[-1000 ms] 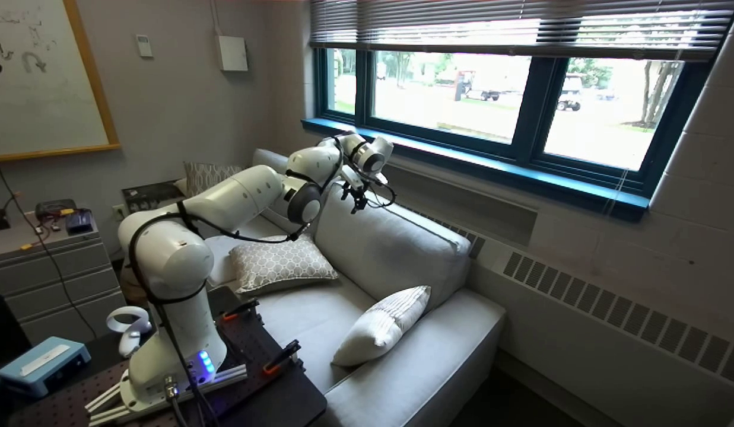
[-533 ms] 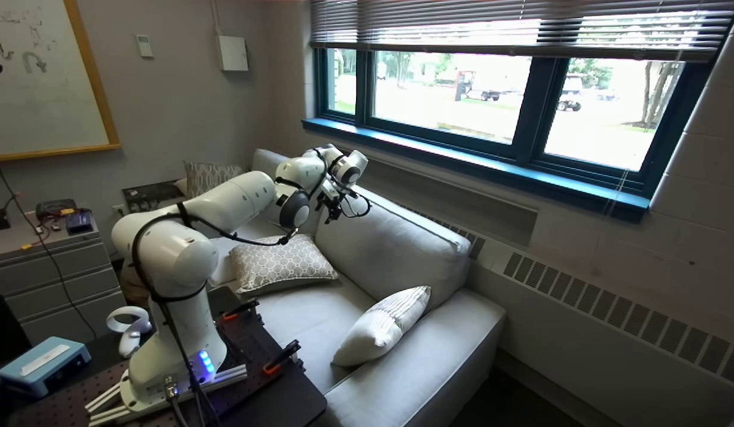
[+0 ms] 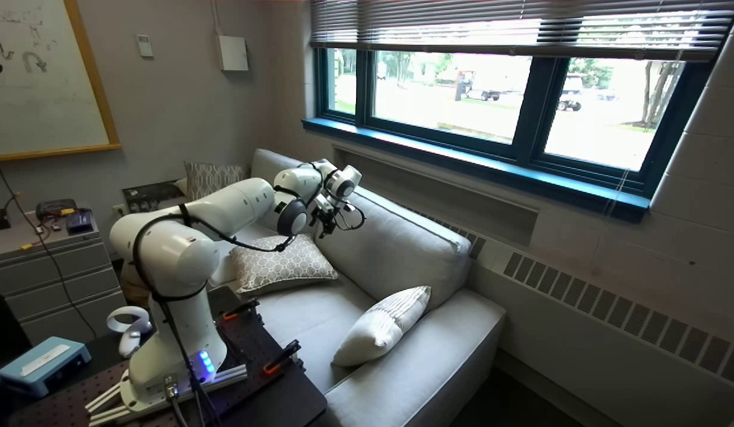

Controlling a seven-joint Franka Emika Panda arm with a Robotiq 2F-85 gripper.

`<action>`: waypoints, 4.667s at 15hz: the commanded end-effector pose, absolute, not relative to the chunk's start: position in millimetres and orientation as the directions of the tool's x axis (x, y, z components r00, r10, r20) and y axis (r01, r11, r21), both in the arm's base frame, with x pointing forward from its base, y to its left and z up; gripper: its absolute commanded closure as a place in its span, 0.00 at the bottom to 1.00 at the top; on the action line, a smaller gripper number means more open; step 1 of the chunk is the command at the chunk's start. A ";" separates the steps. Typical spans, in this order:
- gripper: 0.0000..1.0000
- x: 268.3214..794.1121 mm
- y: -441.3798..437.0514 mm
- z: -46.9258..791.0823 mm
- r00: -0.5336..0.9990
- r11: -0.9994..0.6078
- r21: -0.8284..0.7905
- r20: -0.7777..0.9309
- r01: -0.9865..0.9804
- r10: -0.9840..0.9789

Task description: Move the small pillow to the right armrest, move the pillow in the middle of the sofa to the right

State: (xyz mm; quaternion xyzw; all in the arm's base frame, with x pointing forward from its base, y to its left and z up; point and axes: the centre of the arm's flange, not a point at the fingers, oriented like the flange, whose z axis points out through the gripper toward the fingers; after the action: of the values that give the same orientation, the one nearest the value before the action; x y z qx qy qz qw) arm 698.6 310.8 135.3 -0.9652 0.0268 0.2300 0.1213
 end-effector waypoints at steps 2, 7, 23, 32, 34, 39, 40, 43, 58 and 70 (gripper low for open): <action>0.00 705.0 250.4 85.3 0.834 -0.942 -0.095 -0.500 -0.321 -0.234; 0.00 696.8 222.1 16.7 0.730 -0.833 -0.021 -0.494 -0.552 -0.472; 0.00 696.8 345.1 -20.4 0.607 -0.534 -0.308 -0.536 -0.788 -0.587; 0.00 662.3 348.2 -24.7 0.655 -0.610 -0.268 -0.466 -0.746 -0.595; 0.00 662.1 348.7 -24.7 0.655 -0.610 -0.268 -0.467 -0.746 -0.594; 0.00 667.4 347.6 -63.4 0.632 -0.603 -0.248 -0.507 -0.758 -0.586; 0.00 663.8 349.0 -81.0 0.618 -0.600 -0.233 -0.529 -0.765 -0.582; 0.00 643.1 353.6 -131.4 0.561 -0.588 -0.185 -0.607 -0.788 -0.562; 0.00 644.5 318.4 -175.5 0.555 -0.515 -0.225 -0.470 -0.827 -0.686; 0.00 646.0 335.5 -153.8 0.425 -0.399 -0.379 0.016 -0.835 -0.905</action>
State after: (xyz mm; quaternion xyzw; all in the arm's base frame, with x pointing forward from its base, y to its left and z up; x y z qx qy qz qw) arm 607.9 306.1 -96.3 -0.8442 0.4956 -0.0859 0.1851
